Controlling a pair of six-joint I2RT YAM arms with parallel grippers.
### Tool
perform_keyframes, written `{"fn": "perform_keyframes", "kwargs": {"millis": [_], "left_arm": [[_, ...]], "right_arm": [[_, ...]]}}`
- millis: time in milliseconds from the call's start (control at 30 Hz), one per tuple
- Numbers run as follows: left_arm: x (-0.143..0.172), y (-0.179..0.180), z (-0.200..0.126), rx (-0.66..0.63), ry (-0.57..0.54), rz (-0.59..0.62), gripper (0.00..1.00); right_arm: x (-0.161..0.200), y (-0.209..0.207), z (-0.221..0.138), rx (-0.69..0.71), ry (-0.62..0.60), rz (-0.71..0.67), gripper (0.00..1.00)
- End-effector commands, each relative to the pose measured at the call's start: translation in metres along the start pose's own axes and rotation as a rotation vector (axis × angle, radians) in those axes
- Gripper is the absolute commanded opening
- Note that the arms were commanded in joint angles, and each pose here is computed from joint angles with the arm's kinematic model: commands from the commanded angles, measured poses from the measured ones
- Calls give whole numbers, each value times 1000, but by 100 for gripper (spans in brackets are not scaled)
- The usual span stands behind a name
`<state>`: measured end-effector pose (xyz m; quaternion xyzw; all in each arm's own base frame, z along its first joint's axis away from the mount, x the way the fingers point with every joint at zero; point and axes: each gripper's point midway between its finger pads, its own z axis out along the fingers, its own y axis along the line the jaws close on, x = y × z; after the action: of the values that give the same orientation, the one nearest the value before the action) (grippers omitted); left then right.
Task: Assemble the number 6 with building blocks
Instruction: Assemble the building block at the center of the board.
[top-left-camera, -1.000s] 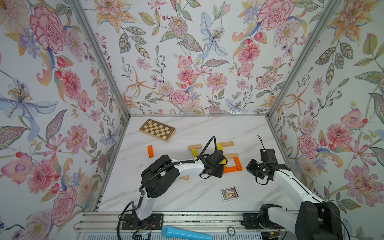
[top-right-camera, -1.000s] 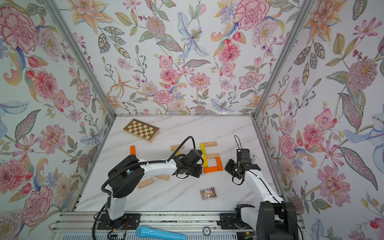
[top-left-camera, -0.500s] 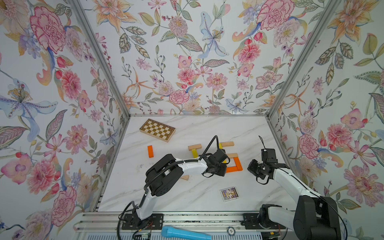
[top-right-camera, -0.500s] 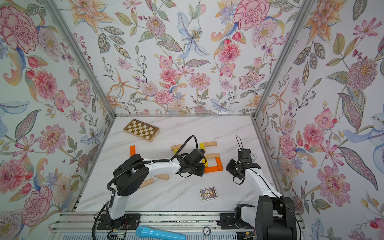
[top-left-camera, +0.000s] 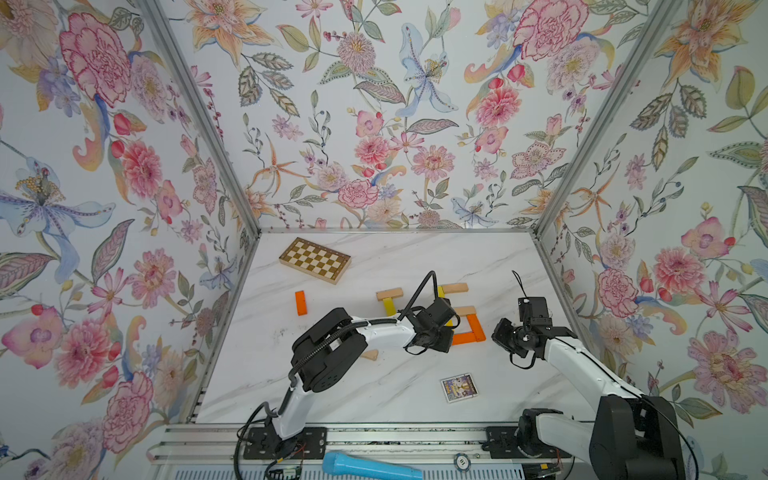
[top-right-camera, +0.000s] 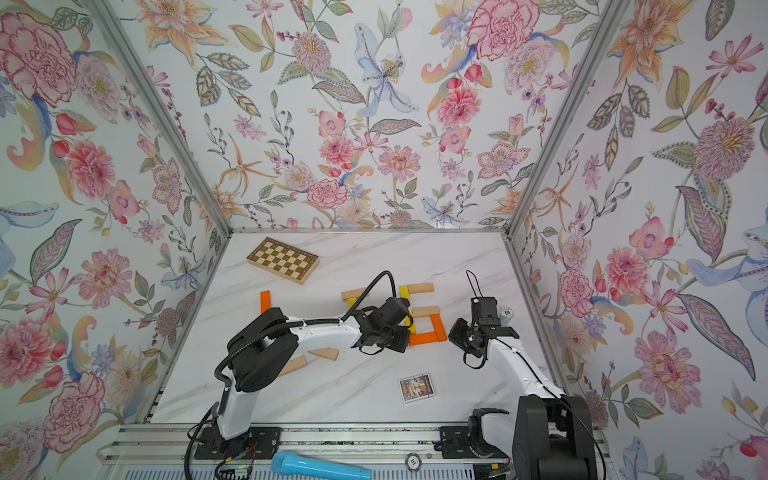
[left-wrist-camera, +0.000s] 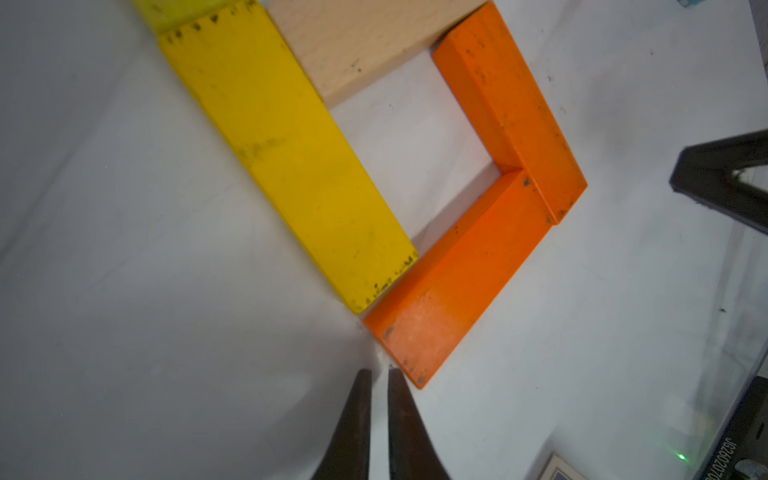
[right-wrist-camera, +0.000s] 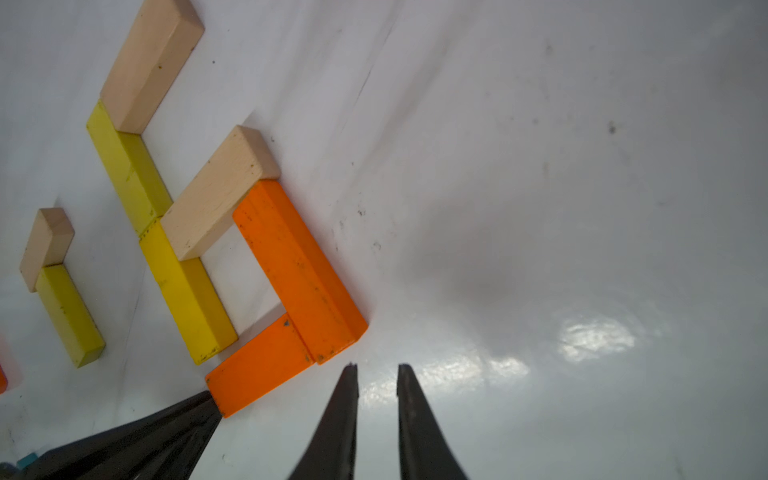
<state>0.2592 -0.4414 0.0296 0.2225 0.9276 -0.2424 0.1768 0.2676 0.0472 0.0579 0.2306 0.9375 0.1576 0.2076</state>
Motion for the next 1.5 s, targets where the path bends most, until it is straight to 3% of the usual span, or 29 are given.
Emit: {"fn": "perform_keyframes", "kwargs": {"millis": [0,200,600,800,967,1467], "left_arm": [[-18,4,-33,-22,-74,-11,15],[-38,31,-86,-72,-177,-38,36],[-62,85,-183,-186,-347,-80,62],[-58,104,-208,-230,-384,-98,77],[-54,114,-218,-242,-400,-112,81],[-49,122,-218,-240,-393,-126,81]], "right_arm": [[11,13,-7,2,-10,-28,20],[41,36,-1,-6,18,-80,18],[78,52,23,27,87,-153,10],[91,59,37,37,119,-182,8],[94,63,44,46,129,-197,7],[86,69,50,70,121,-233,7]]}}
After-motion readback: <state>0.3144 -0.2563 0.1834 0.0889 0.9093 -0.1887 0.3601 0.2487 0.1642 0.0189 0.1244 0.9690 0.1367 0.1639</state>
